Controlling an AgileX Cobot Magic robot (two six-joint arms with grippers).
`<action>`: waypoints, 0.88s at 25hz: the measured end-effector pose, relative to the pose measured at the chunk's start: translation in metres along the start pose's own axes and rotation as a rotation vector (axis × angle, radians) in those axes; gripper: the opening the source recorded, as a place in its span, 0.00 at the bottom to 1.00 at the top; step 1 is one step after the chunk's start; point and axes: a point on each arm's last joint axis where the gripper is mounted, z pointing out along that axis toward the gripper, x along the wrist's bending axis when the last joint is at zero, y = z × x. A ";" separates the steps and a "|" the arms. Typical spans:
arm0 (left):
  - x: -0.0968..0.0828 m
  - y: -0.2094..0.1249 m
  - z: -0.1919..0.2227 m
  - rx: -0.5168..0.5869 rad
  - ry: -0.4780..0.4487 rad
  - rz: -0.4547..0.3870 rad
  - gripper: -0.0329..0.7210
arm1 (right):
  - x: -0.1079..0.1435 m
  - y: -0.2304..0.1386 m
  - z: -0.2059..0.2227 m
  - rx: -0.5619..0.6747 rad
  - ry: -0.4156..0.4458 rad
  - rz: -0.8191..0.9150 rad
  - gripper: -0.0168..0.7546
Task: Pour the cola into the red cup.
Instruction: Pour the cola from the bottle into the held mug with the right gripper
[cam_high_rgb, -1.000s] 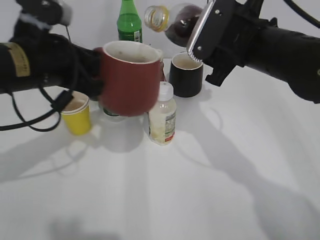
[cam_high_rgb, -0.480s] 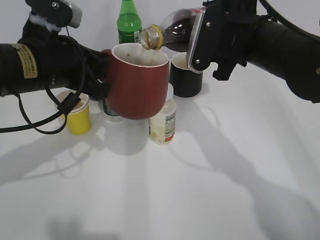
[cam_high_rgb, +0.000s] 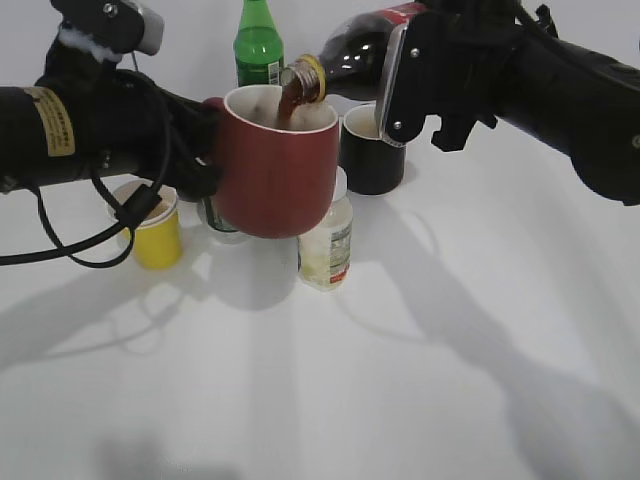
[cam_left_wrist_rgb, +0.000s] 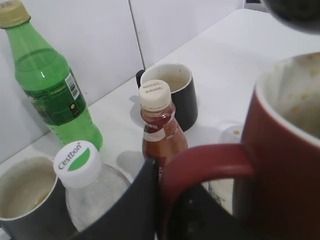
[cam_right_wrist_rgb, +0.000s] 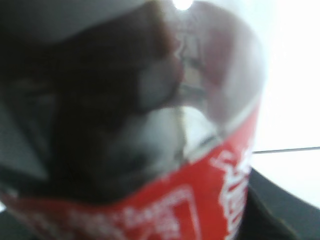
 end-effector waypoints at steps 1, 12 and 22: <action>0.000 0.000 0.000 -0.001 0.000 0.000 0.10 | 0.000 0.000 0.000 0.000 0.000 -0.001 0.62; 0.000 0.000 0.000 -0.005 -0.002 0.001 0.10 | 0.000 -0.001 0.000 0.007 -0.005 0.003 0.62; 0.003 0.010 -0.002 -0.122 -0.018 -0.012 0.10 | 0.009 -0.003 0.000 0.044 0.103 0.267 0.62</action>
